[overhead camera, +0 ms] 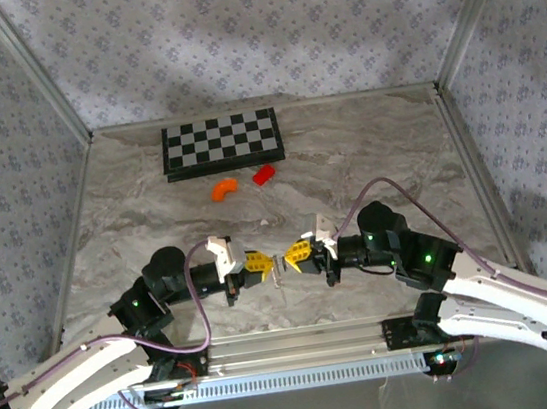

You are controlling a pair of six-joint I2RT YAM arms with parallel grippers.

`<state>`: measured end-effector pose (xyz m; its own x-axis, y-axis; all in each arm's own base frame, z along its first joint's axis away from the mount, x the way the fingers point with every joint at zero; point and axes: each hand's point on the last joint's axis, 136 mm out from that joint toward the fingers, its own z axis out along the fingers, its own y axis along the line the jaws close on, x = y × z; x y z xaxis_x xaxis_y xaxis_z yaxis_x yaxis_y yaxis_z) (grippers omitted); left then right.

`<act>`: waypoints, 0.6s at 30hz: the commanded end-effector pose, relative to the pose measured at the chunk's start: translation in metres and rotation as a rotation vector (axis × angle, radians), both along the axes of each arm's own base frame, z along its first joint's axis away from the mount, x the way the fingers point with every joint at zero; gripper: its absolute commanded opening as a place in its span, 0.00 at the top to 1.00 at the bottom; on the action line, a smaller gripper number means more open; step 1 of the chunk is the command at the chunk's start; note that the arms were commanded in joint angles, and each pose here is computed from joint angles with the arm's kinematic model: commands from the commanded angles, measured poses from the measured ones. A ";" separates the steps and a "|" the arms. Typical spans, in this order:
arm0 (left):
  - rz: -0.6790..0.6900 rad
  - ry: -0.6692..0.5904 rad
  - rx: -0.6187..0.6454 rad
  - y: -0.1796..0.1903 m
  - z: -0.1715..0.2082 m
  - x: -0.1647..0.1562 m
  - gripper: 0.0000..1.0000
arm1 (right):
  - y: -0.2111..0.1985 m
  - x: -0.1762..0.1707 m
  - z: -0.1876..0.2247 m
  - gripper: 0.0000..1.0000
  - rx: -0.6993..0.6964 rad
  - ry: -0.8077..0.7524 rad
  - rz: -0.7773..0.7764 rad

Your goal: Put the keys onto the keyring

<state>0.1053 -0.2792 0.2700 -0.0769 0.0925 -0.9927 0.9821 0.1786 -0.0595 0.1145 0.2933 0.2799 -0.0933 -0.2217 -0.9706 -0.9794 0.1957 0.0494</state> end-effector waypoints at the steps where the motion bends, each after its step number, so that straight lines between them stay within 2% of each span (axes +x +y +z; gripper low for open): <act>1: -0.030 -0.035 -0.064 0.000 0.022 -0.007 1.00 | -0.002 -0.002 0.000 1.00 -0.003 -0.019 0.003; 18: -0.035 -0.035 -0.060 0.002 0.024 -0.010 1.00 | 0.000 -0.010 -0.002 1.00 -0.013 -0.027 0.041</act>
<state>0.1031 -0.2794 0.2705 -0.0755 0.0917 -0.9929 0.9833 0.1722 -0.0588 0.1099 0.2949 0.2792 -0.0767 -0.2280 -0.9706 -0.9841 0.1737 0.0370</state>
